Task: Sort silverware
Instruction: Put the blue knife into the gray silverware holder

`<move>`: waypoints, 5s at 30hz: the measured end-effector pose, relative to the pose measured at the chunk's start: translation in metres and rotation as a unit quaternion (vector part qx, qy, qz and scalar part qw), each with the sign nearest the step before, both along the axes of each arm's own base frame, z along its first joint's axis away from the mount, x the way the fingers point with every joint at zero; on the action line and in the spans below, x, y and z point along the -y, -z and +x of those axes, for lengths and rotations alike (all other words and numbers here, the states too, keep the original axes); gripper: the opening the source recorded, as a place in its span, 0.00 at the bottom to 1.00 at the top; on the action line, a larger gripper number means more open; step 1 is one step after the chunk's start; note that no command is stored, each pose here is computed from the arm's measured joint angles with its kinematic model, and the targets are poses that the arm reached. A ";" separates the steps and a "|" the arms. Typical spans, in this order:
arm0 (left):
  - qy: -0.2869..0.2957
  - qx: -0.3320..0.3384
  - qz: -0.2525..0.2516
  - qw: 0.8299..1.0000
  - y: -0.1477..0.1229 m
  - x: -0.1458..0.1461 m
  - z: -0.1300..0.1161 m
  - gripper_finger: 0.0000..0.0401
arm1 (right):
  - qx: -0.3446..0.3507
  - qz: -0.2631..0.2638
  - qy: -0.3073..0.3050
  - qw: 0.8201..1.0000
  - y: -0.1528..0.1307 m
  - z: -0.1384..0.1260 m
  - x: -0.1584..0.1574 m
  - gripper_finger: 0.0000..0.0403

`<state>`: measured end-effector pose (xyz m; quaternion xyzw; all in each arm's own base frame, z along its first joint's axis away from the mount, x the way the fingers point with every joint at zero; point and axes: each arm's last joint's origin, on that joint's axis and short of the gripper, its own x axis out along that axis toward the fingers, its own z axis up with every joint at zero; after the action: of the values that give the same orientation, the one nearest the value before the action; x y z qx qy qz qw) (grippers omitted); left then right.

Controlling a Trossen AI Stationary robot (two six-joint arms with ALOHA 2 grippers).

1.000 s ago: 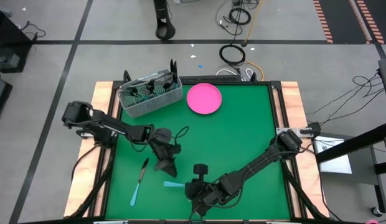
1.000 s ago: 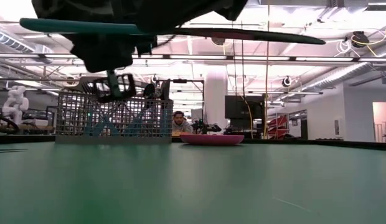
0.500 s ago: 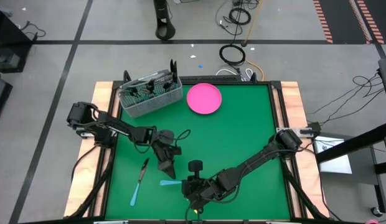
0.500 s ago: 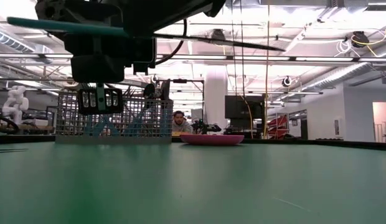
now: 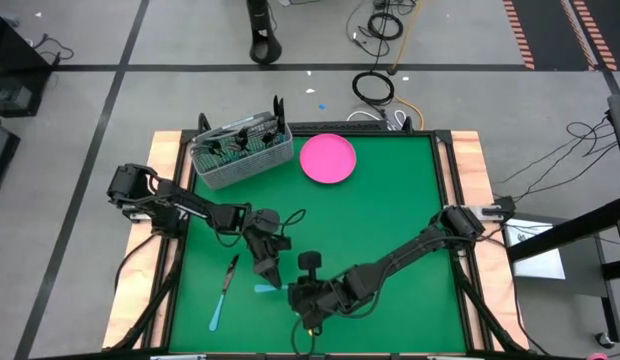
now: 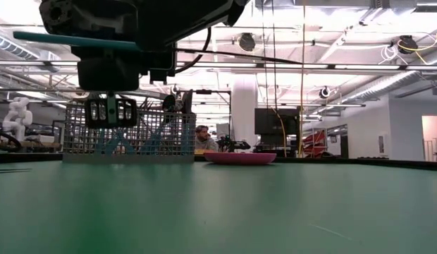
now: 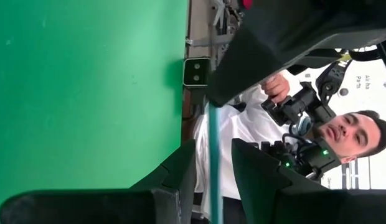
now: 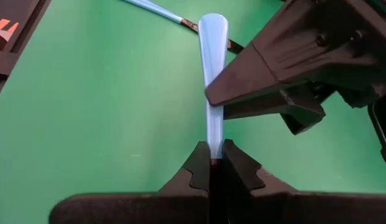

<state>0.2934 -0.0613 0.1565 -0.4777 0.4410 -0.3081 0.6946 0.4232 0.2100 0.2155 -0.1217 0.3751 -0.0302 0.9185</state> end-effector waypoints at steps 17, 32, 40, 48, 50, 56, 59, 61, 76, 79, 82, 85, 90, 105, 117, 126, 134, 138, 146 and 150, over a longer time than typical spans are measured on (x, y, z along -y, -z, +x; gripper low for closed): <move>0.014 0.014 -0.003 1.000 -0.002 0.005 0.000 0.24 | 0.004 -0.005 -0.010 1.000 -0.001 0.005 0.007 0.00; 0.008 0.032 0.016 0.999 -0.001 0.005 0.000 0.04 | 0.008 -0.006 -0.009 1.000 -0.002 0.005 0.006 0.10; -0.046 0.061 0.072 0.995 0.001 0.002 0.003 0.04 | 0.041 -0.004 0.028 0.999 -0.052 -0.029 -0.003 0.23; -0.082 0.224 0.180 0.954 -0.024 0.001 0.003 0.04 | 0.096 -0.084 0.118 0.985 -0.066 -0.089 -0.044 0.23; -0.105 0.291 0.207 0.928 -0.044 0.004 -0.001 0.04 | 0.095 -0.078 0.147 0.981 -0.063 -0.101 -0.047 0.23; -0.183 0.437 0.346 0.810 -0.085 0.016 -0.028 0.04 | 0.095 -0.025 0.236 0.967 -0.056 -0.116 -0.042 0.23; -0.203 0.466 0.401 0.763 -0.087 0.027 -0.035 0.04 | 0.067 0.021 0.257 0.964 -0.046 -0.107 -0.034 0.23; -0.208 0.476 0.415 0.747 -0.084 0.034 -0.039 0.04 | 0.013 0.072 0.252 0.965 -0.029 -0.098 -0.026 0.23; -0.250 0.494 0.431 0.712 -0.080 0.049 -0.086 0.04 | 0.254 0.247 -0.089 0.931 0.015 -0.065 0.047 0.05; -0.277 0.512 0.397 0.710 -0.075 0.043 -0.100 0.04 | 0.329 0.195 0.021 0.924 0.011 -0.074 0.063 0.03; -0.303 0.508 0.379 0.711 -0.067 0.041 -0.101 0.04 | 0.388 0.181 0.026 0.903 0.001 -0.074 0.068 0.04; -0.302 0.496 0.389 0.715 -0.056 0.045 -0.094 0.04 | 0.401 0.174 0.007 0.899 -0.002 -0.071 0.074 0.10; -0.307 0.493 0.379 0.720 -0.043 0.052 -0.086 0.04 | 0.418 0.159 0.026 0.894 -0.011 -0.062 0.088 0.26; -0.307 0.481 0.394 0.720 -0.033 0.063 -0.053 0.04 | 0.439 0.178 -0.035 0.880 -0.021 -0.058 0.090 0.50; -0.304 0.475 0.400 0.722 -0.028 0.063 -0.042 0.04 | 0.446 0.152 -0.031 0.881 -0.022 -0.058 0.090 0.06; -0.301 0.473 0.406 0.722 -0.027 0.062 -0.042 0.15 | 0.438 0.164 -0.028 0.883 -0.020 -0.058 0.090 0.00; -0.280 0.437 0.431 0.738 -0.024 0.060 -0.033 0.19 | 0.418 0.175 -0.017 0.891 -0.016 -0.056 0.093 0.00; -0.268 0.418 0.438 0.749 -0.027 0.060 -0.024 0.19 | 0.410 0.182 -0.024 0.894 -0.015 -0.054 0.095 0.00; -0.261 0.422 0.447 0.744 -0.032 0.061 -0.019 0.20 | 0.358 0.172 -0.015 0.918 -0.020 -0.045 0.090 0.00; -0.252 0.413 0.455 0.747 -0.030 0.060 -0.020 0.20 | 0.348 0.163 -0.012 0.923 -0.023 -0.044 0.086 0.00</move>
<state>0.2733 -0.1216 0.1867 -0.0246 0.0621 -0.0515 0.9964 0.3792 0.1243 0.2388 0.0435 0.0304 0.0024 0.9986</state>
